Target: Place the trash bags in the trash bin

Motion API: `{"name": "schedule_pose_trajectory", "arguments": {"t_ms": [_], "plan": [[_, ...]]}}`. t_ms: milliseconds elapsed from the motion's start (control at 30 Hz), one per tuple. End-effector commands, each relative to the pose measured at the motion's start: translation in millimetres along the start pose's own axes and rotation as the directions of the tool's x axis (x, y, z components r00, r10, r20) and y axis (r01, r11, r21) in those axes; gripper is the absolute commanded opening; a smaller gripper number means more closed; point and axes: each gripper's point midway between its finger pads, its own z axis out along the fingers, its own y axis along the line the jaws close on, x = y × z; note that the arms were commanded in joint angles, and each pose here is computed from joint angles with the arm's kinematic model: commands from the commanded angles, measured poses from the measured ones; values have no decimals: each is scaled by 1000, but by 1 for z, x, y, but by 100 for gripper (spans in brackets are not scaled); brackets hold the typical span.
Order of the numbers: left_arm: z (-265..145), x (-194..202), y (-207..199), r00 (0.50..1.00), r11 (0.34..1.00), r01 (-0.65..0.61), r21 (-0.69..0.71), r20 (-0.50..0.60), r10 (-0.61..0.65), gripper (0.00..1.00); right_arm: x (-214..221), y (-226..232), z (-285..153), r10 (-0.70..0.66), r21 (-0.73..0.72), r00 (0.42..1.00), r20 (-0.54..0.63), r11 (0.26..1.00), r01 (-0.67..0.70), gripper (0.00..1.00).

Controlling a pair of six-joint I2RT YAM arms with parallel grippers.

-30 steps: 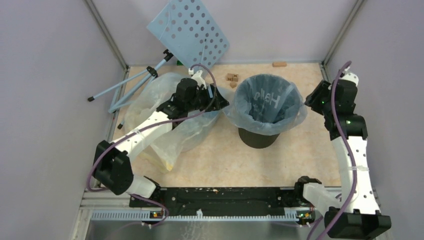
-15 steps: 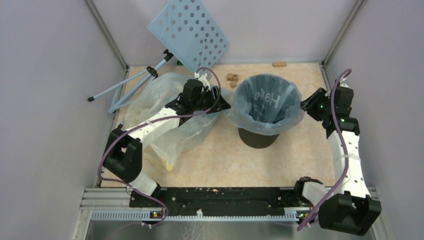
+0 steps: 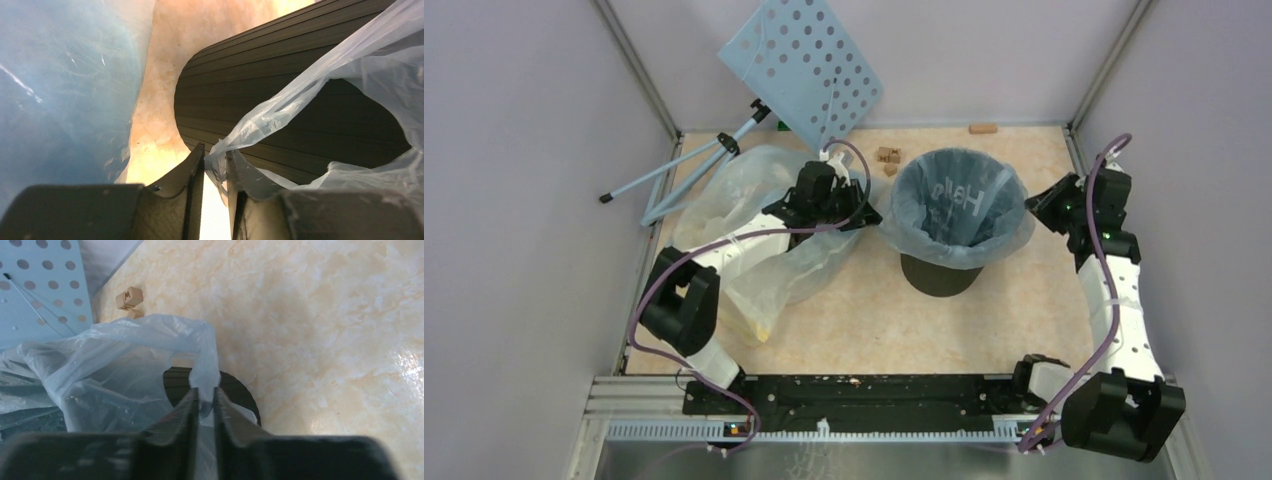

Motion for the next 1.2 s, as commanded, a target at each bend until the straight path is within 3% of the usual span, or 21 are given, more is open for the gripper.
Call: {"name": "schedule_pose_trajectory", "arguments": {"t_ms": [0, 100, 233, 533, 667, 800, 933, 1100, 1167], "plan": [[7, -9, -8, 1000, 999, -17, 48, 11, 17, 24, -9, -2, 11, 60, -7, 997, 53, 998, -60, 6], [12, -4, -6, 1000, 998, -3, 55, -9, 4, 19, -5, -9, 21, 89, 5, 994, 58, 996, -89, 0], [19, 1, -5, 999, 997, 16, 72, -42, -13, 14, 17, -17, 40, 106, -12, 994, -8, 994, -106, 0], [30, 7, -10, 995, 989, 74, 127, -69, -66, 14, 71, -22, 60, 169, -91, 973, -160, 979, -185, 1], [28, 4, -15, 996, 987, 75, 145, -61, -66, 20, 74, -22, 58, 158, -90, 972, -176, 980, -176, 4], [17, -8, 1, 999, 998, 51, 32, -3, -51, 38, 58, -30, 48, 147, -25, 985, -94, 988, -150, 6], [-7, -19, 18, 996, 996, 69, -65, 60, -65, 46, 36, -36, 31, 122, 30, 992, 28, 992, -122, 25], [-42, -22, 22, 993, 991, 67, -112, 108, -55, 62, 21, -45, 10, 122, 116, 987, 106, 984, -134, 70], [-54, -20, 20, 992, 992, 59, -116, 118, -45, 70, 25, -50, 1, 148, 151, 983, 108, 975, -164, 74]]}}
